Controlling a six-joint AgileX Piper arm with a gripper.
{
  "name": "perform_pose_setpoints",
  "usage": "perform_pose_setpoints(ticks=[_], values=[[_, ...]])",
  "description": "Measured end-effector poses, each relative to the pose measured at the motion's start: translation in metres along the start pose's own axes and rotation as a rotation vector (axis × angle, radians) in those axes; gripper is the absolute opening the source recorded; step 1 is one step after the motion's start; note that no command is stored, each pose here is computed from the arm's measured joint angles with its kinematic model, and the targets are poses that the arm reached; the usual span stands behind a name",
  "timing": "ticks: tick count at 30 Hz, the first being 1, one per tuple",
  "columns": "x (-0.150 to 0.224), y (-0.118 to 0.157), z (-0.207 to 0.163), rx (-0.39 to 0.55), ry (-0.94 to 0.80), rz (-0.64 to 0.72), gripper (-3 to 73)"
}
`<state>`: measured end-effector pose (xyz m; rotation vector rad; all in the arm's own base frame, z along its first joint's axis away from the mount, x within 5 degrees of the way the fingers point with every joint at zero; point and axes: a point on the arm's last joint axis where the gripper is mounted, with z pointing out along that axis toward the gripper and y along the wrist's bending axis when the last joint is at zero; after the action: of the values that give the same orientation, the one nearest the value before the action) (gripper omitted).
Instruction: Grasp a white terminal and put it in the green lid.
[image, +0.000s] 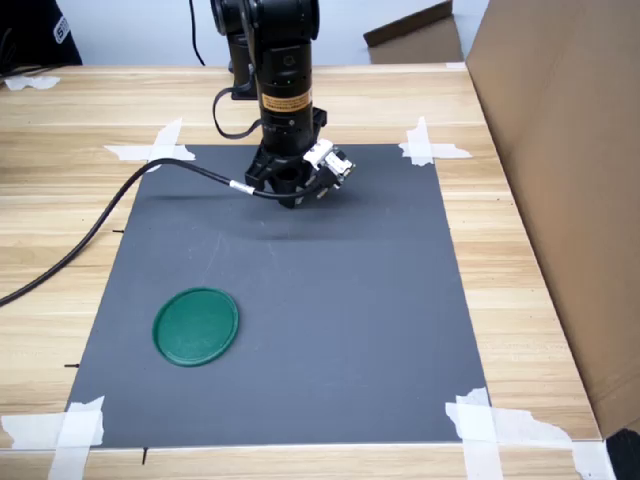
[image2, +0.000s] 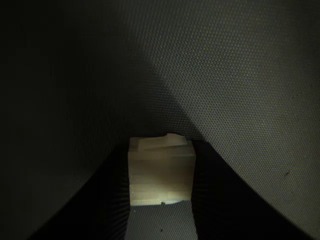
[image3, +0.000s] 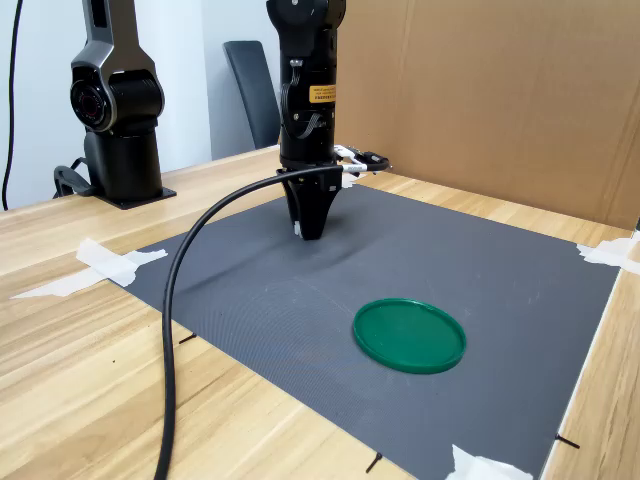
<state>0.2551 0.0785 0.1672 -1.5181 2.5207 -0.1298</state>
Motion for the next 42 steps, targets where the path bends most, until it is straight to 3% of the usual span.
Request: perform_pose_setpoints(ticks=[2,9,18,28,31,33,37,42], values=[[0.000,0.000,0.000,0.000,0.000,0.005,28.1],[0.001,0.002,-0.003,-0.027,0.016,0.028,27.6],[-0.028,-0.028,-0.068,0.020,-0.065,0.073,27.6],[-0.040,-0.047,-0.103,0.060,-0.109,0.134,27.5],[-0.034,-0.057,-0.104,0.066,-0.116,0.176,27.5],[-0.012,-0.081,-0.091,0.053,-0.081,0.229,27.5],[-0.001,-0.094,-0.086,0.057,-0.067,0.268,27.5],[0.008,-0.133,-0.083,0.090,-0.063,0.348,27.5]])
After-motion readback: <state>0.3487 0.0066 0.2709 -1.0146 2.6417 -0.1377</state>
